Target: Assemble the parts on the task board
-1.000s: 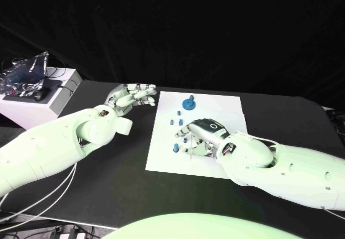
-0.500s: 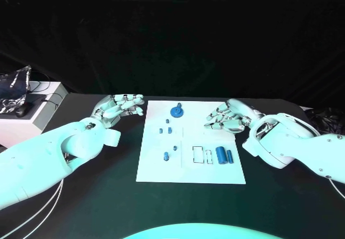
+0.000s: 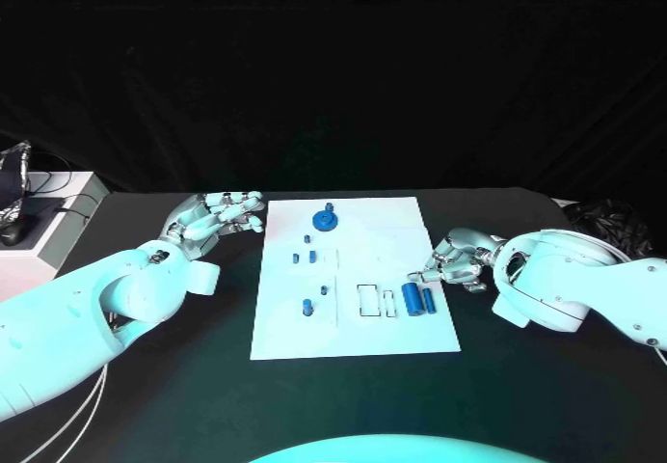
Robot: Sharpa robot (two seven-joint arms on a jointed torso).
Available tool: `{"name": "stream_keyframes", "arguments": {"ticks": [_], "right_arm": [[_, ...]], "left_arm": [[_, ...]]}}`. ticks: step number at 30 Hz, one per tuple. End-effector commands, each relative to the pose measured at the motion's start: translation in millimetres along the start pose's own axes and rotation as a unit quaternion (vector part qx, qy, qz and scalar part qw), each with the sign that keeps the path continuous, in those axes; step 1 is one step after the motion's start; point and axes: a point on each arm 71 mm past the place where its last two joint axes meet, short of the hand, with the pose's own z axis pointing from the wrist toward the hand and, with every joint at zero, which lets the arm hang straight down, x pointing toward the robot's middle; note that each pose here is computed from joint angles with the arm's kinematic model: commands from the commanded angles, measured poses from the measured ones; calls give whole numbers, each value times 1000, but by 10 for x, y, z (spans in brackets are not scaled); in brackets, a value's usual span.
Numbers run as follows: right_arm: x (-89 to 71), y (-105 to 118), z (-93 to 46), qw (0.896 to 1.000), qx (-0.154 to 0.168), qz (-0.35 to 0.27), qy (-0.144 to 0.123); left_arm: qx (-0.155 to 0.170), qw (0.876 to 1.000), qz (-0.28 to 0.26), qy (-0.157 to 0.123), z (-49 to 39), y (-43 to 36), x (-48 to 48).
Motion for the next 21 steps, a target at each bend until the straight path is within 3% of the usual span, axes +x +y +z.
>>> {"name": "stream_keyframes", "arguments": {"ticks": [1, 21], "right_arm": [[66, -95, -22, 995, 64, -67, 29], [226, 40, 103, 991, 64, -112, 31]], "left_arm": [[4, 1000, -7, 6, 2, 1, 23], [1, 1000, -9, 5, -5, 25, 14]]}}
